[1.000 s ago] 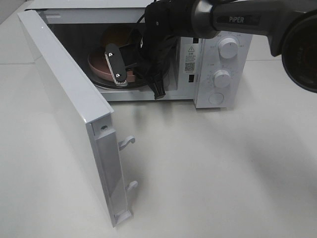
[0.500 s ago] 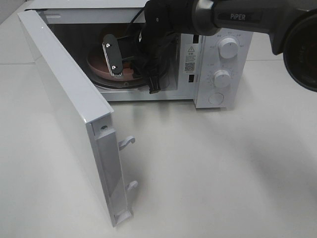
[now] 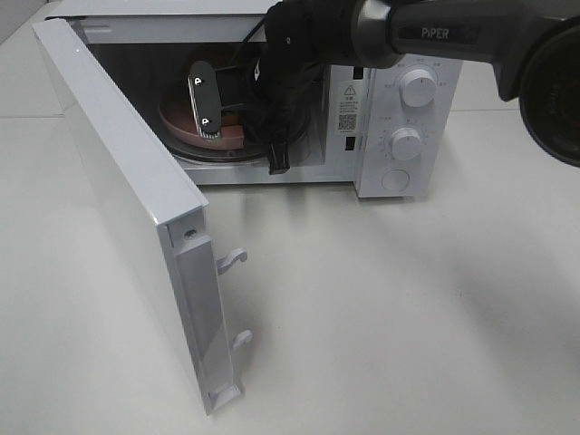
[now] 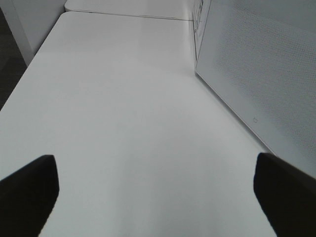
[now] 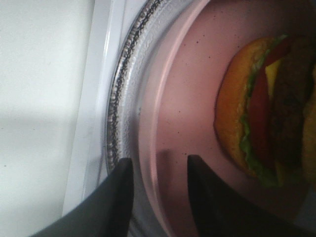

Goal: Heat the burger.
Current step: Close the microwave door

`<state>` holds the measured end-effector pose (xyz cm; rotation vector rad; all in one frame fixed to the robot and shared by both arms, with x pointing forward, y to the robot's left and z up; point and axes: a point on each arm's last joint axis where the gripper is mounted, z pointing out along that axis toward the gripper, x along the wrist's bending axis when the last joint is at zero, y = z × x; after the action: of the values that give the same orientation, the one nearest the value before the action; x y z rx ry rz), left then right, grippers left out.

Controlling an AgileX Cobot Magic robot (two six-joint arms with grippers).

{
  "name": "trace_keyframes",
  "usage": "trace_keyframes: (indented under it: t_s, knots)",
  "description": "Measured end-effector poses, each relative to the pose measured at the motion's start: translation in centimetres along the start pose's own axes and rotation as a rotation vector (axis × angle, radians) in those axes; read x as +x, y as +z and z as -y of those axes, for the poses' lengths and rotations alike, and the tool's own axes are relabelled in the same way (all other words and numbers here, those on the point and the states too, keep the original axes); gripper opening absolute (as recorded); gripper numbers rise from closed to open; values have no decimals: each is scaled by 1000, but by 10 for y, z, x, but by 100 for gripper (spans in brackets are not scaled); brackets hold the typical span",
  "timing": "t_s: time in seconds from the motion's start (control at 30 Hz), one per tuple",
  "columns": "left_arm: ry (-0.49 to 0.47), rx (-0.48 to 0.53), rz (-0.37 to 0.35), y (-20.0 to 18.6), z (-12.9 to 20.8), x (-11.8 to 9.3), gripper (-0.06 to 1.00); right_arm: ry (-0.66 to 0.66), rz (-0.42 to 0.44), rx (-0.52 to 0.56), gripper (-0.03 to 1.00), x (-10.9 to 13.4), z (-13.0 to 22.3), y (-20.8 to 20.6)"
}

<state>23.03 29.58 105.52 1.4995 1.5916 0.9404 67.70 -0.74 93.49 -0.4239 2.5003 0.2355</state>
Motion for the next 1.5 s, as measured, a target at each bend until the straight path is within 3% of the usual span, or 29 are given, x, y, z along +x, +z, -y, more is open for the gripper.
trace_keyframes:
  t_s: [0.4, 1.0, 1.5]
  knots:
    - [0, 0, 0, 0, 0, 0, 99, 3, 9, -6, 47, 9, 2, -19]
    - [0, 0, 0, 0, 0, 0, 99, 126, 37, -36, 81, 38, 10, -47]
    - [0, 0, 0, 0, 0, 0, 99, 128, 26, -32, 81, 69, 20, -79]
